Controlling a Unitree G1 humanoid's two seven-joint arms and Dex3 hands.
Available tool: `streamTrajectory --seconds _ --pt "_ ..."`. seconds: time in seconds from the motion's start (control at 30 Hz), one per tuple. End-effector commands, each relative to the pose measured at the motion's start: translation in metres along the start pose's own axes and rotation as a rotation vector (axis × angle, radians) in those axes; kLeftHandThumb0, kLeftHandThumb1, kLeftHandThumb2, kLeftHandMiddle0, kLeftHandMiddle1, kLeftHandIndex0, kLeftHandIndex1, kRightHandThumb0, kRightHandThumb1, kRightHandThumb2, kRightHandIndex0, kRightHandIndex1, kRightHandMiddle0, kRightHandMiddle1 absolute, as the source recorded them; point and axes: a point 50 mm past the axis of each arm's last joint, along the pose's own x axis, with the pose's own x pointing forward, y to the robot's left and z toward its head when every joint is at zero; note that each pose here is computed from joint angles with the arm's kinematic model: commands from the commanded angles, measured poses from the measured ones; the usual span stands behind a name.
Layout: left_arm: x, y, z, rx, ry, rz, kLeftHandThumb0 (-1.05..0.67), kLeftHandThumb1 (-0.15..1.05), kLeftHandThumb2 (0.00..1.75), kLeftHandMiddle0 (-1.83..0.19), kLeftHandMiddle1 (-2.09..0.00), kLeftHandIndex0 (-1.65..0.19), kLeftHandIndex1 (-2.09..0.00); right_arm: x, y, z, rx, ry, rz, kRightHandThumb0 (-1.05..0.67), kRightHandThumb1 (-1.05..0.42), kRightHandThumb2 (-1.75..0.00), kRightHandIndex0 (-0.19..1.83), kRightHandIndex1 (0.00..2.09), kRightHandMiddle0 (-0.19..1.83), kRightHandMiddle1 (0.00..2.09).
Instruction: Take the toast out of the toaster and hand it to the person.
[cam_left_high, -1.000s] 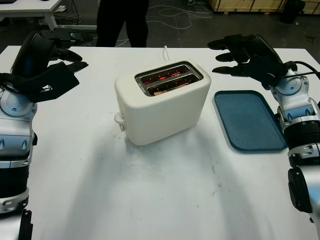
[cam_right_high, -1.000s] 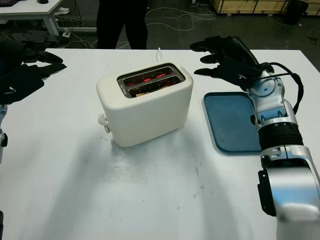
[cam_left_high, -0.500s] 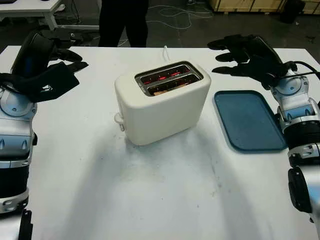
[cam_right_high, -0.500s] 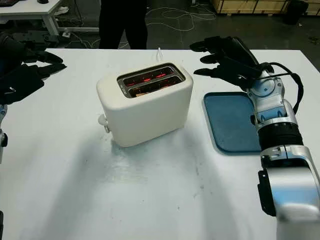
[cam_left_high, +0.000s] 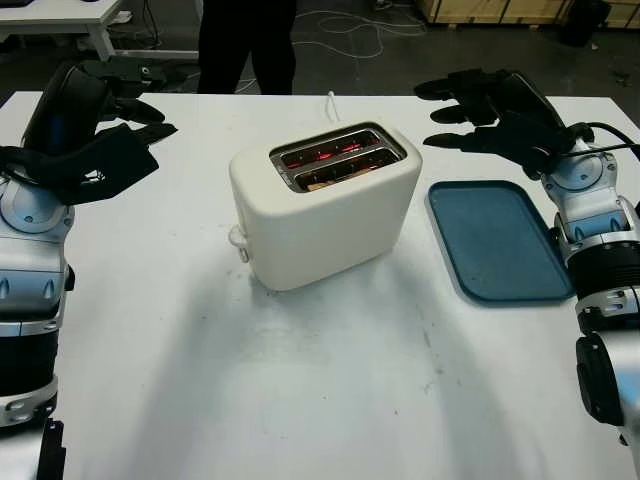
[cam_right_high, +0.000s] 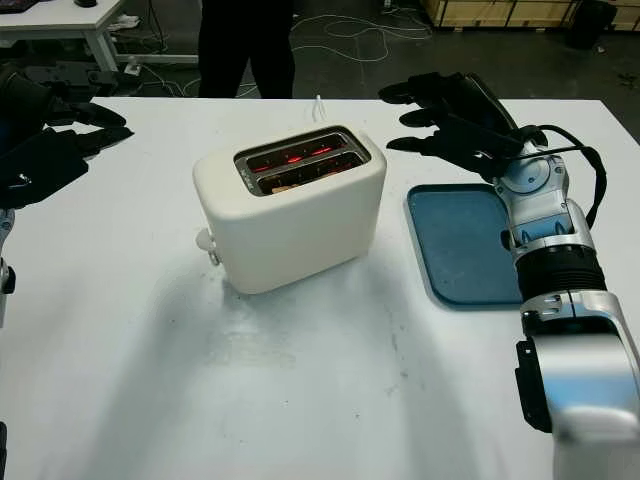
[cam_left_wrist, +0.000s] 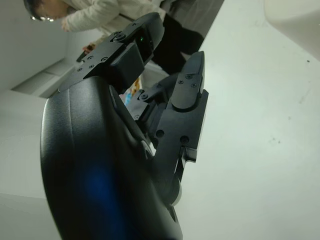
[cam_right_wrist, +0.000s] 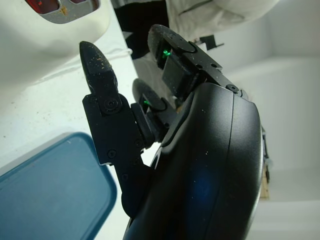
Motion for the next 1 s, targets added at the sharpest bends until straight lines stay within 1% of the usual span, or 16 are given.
streamTrajectory --seconds 0.0,0.5,0.87,0.97 --pt "0.0004 -0.0016 0.0006 -0.005 -0.002 -0.001 -0.19 0.92 0.0 -0.74 -0.55 -0.8 -0.05 0.0018 -0.0074 0.0053 -0.016 -0.024 -0.017 -0.47 -0.79 0.0 0.85 0.01 0.75 0.0" --pt "0.0005 -0.0014 0.0005 -0.009 -0.003 -0.004 -0.19 0.92 0.0 -0.72 -0.54 -0.8 -0.04 0.0018 -0.0071 0.0054 -0.032 -0.022 -0.016 -0.5 -0.8 0.0 0.84 0.01 0.75 0.0" --pt "0.0015 -0.0023 0.0012 -0.007 -0.012 -0.005 -0.18 0.92 0.0 -0.72 -0.55 -0.81 -0.05 -0.0007 -0.0118 0.0079 -0.001 -0.032 -0.044 -0.39 -0.79 0.0 0.84 0.01 0.75 0.01" --pt "0.0016 -0.0027 0.0016 -0.017 -0.006 -0.006 -0.19 0.92 0.01 -0.71 -0.55 -0.81 -0.04 -0.0011 -0.0126 0.0087 0.006 -0.031 -0.049 -0.35 -0.78 0.0 0.83 0.0 0.75 0.0"
